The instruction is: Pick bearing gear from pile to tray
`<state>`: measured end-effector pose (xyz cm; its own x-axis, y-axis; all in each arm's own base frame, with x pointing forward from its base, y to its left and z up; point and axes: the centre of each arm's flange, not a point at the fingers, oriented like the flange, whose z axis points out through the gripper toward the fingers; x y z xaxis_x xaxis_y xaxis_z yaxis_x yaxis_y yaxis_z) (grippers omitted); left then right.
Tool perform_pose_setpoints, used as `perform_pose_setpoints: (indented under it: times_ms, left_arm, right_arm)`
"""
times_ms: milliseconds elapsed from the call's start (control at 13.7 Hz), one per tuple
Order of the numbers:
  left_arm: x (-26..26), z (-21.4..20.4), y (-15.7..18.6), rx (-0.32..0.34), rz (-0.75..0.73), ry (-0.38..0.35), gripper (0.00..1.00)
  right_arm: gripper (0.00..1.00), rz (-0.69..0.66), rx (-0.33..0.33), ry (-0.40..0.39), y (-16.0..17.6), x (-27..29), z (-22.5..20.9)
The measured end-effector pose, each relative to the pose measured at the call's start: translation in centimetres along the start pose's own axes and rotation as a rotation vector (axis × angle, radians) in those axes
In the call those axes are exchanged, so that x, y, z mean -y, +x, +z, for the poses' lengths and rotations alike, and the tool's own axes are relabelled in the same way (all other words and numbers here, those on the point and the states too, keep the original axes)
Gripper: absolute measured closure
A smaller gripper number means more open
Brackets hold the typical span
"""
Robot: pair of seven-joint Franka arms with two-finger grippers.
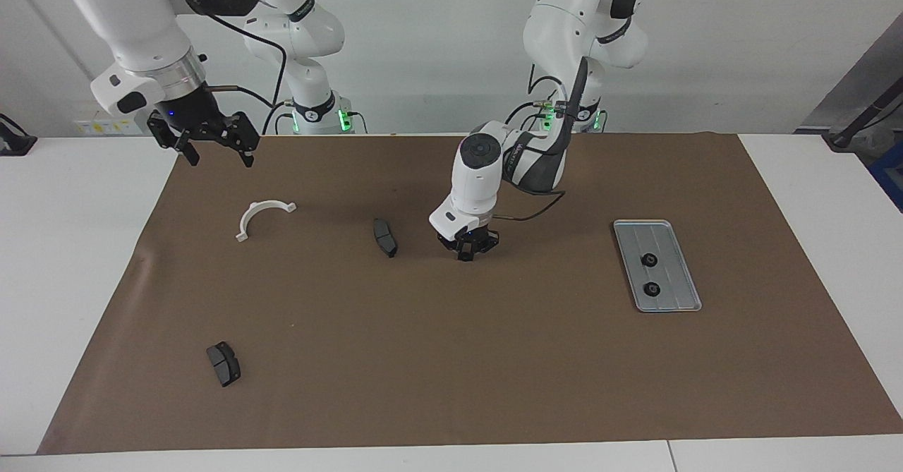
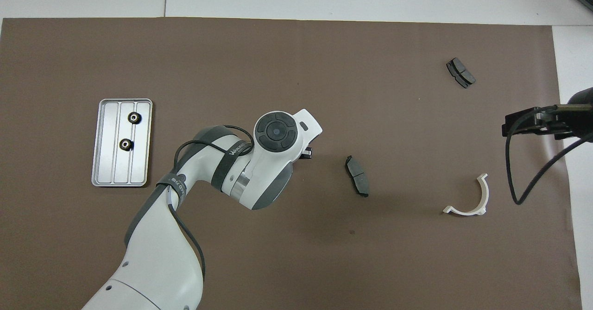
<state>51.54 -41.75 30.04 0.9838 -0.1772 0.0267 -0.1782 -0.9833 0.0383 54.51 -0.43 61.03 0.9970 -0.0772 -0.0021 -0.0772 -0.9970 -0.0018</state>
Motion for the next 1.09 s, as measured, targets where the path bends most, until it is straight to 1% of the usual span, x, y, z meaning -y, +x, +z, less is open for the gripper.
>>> perform_pose_setpoints:
  times_ms: [146,218,364,510,655,801,874,1092]
  left_arm:
    - [0.4,-0.4,0.4,-0.009,-0.009,0.000,0.75]
    - [1.2,-1.1,1.3,-0.019,-0.024,0.002,0.75]
    - [5.0,-3.6,4.2,-0.042,-0.083,0.009,0.75]
    - [12.2,-6.3,7.3,-0.054,-0.110,0.016,0.75]
    - [20.9,-9.2,8.6,-0.038,-0.090,0.027,0.75]
    - [28.5,-11.5,8.3,-0.014,-0.045,0.032,0.75]
    - [32.1,-12.0,7.6,0.001,-0.012,0.033,0.75]
    - [39.7,-10.8,4.5,0.055,0.068,0.023,0.75]
  right_arm:
    - [0.00,0.001,0.001,0.000,0.0,-0.1,0.0]
    - [0.00,0.001,0.001,0.000,0.0,0.0,0.0]
    - [0.00,0.002,0.009,0.000,-0.1,-0.1,0.1]
    - [0.00,0.011,0.010,0.000,-0.1,-0.6,0.1]
    - [0.00,0.012,0.011,0.000,-0.1,-0.7,0.1]
    - [0.00,0.010,0.011,0.000,-0.1,-0.6,0.1]
    - [0.00,0.009,0.011,0.000,-0.1,-0.5,0.1]
    - [0.00,0.008,0.012,0.000,-0.1,-0.4,0.1]
